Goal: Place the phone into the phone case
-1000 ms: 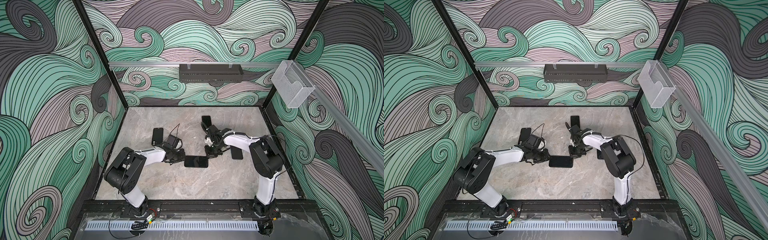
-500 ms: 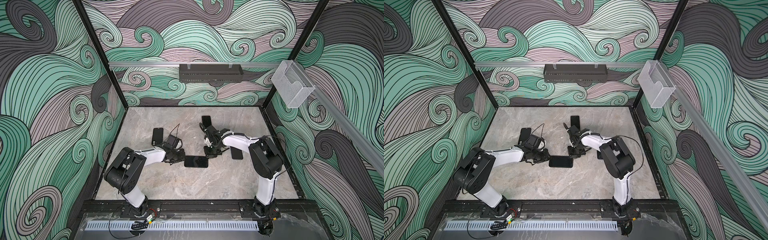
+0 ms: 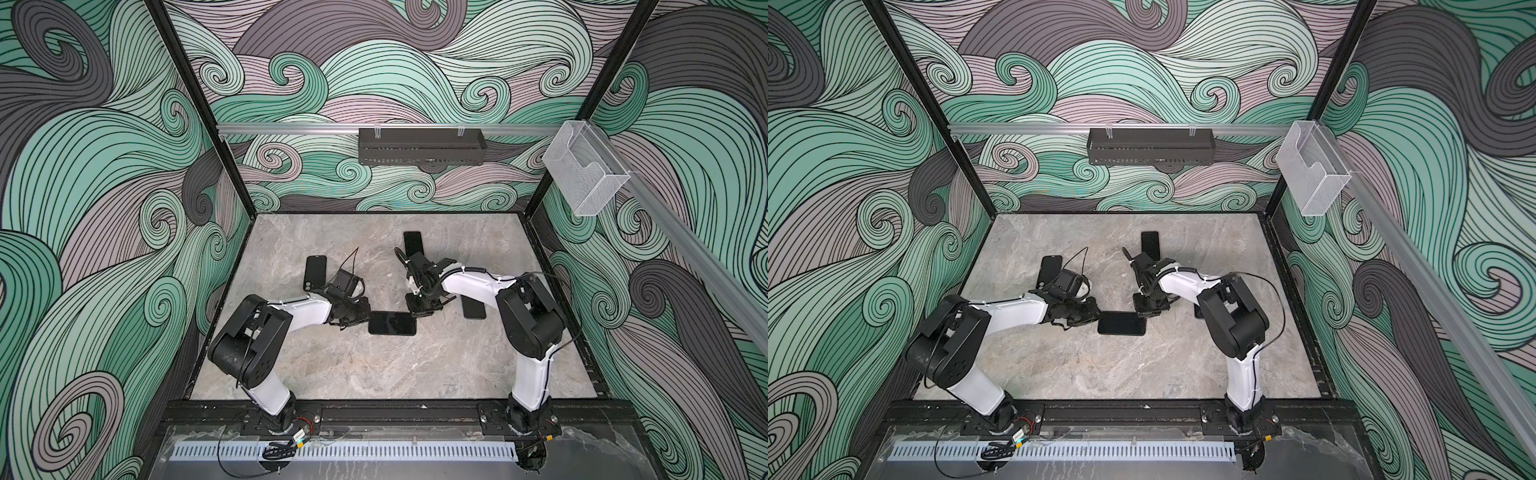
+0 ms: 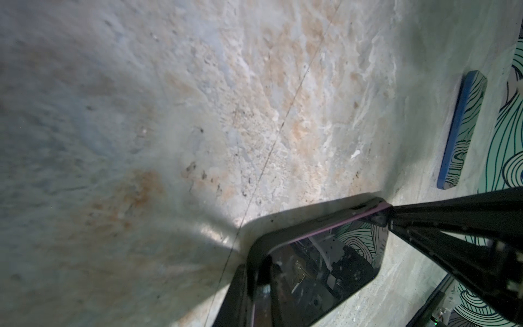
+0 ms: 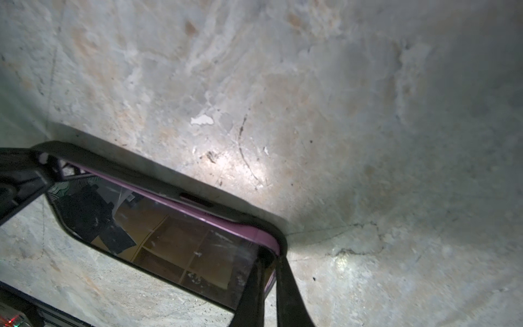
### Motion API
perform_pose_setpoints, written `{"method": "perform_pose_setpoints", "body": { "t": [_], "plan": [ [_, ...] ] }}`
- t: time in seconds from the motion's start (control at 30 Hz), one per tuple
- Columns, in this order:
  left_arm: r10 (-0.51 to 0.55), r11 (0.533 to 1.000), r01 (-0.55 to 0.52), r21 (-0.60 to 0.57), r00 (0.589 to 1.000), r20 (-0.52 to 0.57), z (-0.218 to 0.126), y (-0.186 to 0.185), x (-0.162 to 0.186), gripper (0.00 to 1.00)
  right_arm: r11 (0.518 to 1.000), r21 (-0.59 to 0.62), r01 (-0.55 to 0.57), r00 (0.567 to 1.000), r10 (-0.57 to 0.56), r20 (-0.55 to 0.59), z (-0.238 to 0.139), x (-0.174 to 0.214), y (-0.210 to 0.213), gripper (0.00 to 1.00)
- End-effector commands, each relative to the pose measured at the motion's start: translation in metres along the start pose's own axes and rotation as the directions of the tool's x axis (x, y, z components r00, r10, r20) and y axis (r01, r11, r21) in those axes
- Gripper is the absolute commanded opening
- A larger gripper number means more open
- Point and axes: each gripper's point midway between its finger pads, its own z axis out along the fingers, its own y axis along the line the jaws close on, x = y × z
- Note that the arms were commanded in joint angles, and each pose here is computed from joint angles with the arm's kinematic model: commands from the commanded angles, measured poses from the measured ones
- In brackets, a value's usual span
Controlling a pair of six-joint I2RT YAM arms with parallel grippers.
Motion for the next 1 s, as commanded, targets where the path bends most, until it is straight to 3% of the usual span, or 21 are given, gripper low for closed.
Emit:
{"method": "perform_pose_setpoints", "body": {
  "t": [0.0,0.43,0.97],
  "plan": [
    [-0.037,0.994,0.029,-0.106,0.997,-0.069,0.007,0.028,0.028,0.17,0.972,0.225,0.072,0.955,-0.002,-0.296,0.118,0.093,-0.051,0.13],
    [-0.047,0.992,0.04,-0.119,0.997,-0.062,0.007,0.034,0.03,0.17,0.935,0.332,0.122,0.954,-0.019,-0.299,0.1,0.092,-0.063,0.15],
    [-0.054,0.99,0.047,-0.13,0.997,-0.055,0.004,0.038,0.033,0.17,0.934,0.331,0.138,0.94,-0.018,-0.341,0.105,0.102,-0.066,0.22]
  ]
}}
